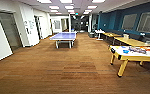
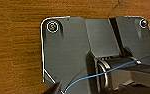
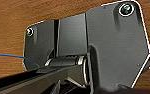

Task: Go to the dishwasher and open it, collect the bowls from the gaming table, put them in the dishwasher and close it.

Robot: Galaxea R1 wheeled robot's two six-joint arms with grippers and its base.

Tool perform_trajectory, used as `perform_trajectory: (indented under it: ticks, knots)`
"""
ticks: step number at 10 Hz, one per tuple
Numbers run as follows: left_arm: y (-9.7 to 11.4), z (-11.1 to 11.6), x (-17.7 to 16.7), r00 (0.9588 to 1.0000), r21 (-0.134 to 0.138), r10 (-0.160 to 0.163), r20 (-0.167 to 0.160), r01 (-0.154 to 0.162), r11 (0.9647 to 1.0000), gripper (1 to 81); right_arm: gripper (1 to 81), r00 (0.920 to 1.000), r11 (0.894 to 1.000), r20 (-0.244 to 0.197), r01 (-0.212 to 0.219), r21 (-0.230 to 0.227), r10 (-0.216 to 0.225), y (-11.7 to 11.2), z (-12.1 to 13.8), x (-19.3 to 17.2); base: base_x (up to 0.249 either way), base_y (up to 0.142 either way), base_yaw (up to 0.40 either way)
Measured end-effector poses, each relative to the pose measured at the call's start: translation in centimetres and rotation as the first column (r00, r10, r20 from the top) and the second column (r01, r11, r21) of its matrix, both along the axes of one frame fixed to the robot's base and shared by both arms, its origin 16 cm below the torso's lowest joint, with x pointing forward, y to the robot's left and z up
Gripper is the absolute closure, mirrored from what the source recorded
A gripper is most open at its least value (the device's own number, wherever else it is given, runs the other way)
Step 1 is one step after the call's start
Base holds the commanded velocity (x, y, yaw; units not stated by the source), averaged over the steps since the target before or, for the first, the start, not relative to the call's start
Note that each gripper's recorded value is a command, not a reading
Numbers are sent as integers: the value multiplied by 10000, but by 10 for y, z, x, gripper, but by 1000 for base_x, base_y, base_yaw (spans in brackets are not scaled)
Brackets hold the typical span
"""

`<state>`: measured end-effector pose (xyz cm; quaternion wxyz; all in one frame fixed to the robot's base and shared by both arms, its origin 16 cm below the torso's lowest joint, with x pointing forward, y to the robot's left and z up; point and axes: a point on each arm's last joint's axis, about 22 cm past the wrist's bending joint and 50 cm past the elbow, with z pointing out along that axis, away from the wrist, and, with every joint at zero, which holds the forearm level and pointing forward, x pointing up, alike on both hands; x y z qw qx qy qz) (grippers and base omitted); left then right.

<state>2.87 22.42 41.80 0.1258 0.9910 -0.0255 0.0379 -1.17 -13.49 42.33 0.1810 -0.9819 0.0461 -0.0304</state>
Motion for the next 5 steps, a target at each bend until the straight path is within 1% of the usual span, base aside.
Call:
perform_trajectory:
  ticks: [5]
  knots:
    - [-1, 0, 0, 10000, -9, 0, 6, 0, 10000, 10, 10, 10000, 10000, -21, 0, -2, 0, 0, 0, -2, 183, 0, 0]
